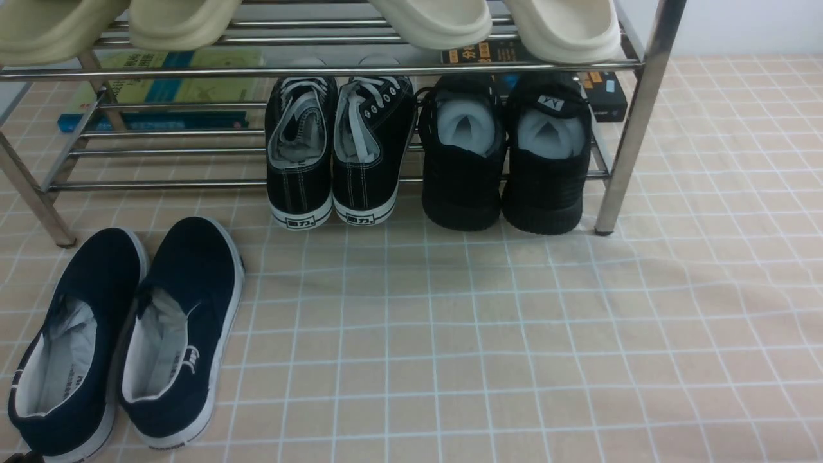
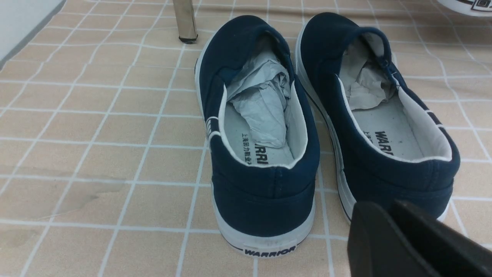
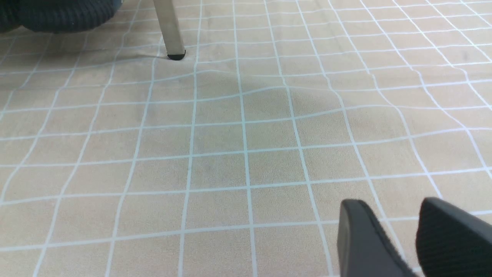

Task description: Take the shoes off the shelf from the light coffee tablecloth by hand.

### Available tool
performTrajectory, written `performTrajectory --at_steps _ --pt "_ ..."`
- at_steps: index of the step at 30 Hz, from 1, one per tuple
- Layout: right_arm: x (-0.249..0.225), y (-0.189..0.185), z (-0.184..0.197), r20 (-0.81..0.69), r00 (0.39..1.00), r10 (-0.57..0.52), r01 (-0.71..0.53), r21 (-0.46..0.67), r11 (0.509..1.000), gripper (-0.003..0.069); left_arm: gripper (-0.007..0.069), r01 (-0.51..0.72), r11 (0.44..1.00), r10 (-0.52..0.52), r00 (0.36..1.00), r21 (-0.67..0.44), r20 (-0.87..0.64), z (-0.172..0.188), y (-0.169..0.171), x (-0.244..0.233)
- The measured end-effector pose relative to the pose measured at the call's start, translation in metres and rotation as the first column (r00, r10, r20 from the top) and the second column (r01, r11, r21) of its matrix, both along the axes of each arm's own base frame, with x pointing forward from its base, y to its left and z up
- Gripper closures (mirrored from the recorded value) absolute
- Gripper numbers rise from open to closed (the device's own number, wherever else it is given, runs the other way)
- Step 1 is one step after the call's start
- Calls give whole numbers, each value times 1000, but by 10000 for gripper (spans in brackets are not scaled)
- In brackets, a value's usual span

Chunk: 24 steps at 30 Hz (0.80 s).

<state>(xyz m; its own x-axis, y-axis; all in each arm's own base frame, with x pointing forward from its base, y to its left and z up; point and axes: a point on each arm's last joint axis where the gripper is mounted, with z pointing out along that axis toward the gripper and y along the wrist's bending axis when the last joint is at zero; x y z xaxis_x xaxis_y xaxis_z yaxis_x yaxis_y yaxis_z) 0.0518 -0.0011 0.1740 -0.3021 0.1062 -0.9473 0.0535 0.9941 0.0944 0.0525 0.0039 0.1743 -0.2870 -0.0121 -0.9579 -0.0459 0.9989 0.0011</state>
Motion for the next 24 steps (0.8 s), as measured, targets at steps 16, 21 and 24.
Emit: performTrajectory --at_steps 16,21,24 --pt "2 16 8 -28 994 -109 75 888 453 419 519 0 1000 0 1000 0 0 0 0 0" --pt "2 18 10 -22 995 -97 62 900 431 421 517 0 1000 0 1000 1 0 0 0 0" --pt "-3 20 41 90 995 -31 -53 796 603 482 508 0 1000 0 1000 1 0 0 0 0"
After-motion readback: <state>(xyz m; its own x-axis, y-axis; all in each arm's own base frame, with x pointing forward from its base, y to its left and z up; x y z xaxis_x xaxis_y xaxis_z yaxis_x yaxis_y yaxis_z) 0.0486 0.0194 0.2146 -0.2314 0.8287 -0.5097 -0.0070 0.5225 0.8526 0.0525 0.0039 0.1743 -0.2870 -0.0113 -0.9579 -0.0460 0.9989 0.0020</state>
